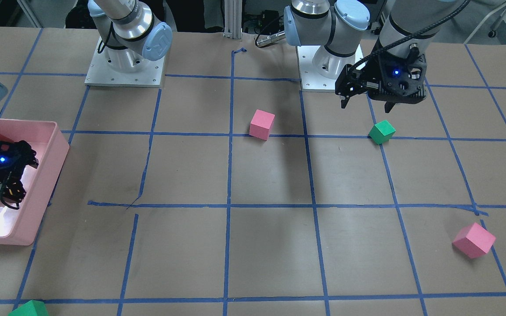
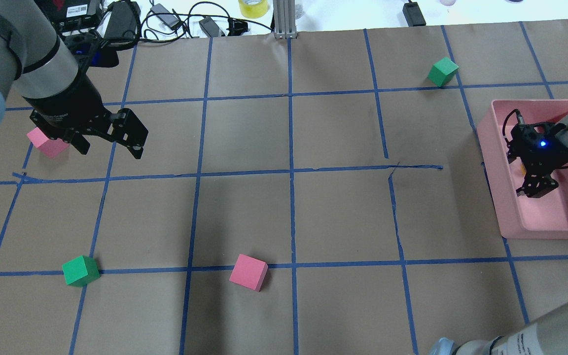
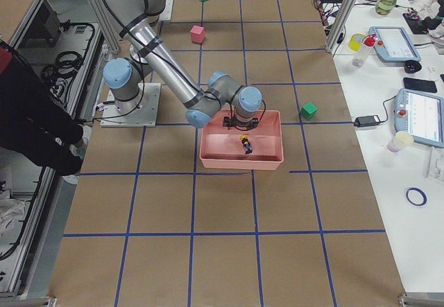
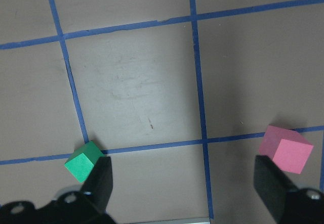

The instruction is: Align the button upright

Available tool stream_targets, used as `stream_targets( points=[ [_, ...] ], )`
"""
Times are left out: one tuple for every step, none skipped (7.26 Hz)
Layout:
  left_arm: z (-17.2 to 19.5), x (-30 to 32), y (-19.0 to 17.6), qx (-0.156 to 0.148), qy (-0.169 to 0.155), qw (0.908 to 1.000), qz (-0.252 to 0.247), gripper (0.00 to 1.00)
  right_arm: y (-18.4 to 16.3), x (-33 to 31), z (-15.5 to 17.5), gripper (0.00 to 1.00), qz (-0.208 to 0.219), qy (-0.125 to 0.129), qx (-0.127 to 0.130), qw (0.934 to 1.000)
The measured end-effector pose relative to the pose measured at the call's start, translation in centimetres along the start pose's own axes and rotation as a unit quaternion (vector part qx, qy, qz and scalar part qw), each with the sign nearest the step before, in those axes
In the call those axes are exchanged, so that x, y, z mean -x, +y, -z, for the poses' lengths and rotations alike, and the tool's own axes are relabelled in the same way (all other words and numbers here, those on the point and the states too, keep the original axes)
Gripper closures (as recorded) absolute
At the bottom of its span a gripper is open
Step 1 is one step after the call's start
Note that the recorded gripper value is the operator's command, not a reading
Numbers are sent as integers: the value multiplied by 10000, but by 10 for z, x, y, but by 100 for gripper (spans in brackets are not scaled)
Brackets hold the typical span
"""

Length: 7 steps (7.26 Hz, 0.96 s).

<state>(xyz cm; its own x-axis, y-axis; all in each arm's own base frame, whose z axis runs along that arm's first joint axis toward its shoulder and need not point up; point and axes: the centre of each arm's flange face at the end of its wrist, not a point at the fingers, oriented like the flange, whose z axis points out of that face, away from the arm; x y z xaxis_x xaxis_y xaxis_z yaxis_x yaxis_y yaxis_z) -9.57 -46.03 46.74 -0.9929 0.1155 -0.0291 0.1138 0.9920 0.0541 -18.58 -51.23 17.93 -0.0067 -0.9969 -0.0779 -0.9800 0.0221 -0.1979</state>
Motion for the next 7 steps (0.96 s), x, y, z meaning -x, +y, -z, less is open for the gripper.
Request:
stream_targets(
  points=[
    [-1,0,0,7,1,10000,-1,0,3,1,2,100,4,-61,146,9999],
    [-1,0,0,5,1,10000,-1,0,5,1,5,100,4,-107,266,9996],
    [-1,0,0,2,0,10000,-1,0,6,1,8,100,-12,-117,333,9994],
    [-1,0,0,2,0,10000,-1,0,6,1,12,100,-54,-95,379,9992],
    [-1,0,0,2,0,10000,-1,0,6,1,19,100,-114,-44,434,9990],
    [-1,0,0,1,0,10000,-3,0,3,2,33,100,-208,31,542,9983],
    [-1,0,0,0,2,10000,-8,0,0,2,52,100,-314,73,696,9971]
  ],
)
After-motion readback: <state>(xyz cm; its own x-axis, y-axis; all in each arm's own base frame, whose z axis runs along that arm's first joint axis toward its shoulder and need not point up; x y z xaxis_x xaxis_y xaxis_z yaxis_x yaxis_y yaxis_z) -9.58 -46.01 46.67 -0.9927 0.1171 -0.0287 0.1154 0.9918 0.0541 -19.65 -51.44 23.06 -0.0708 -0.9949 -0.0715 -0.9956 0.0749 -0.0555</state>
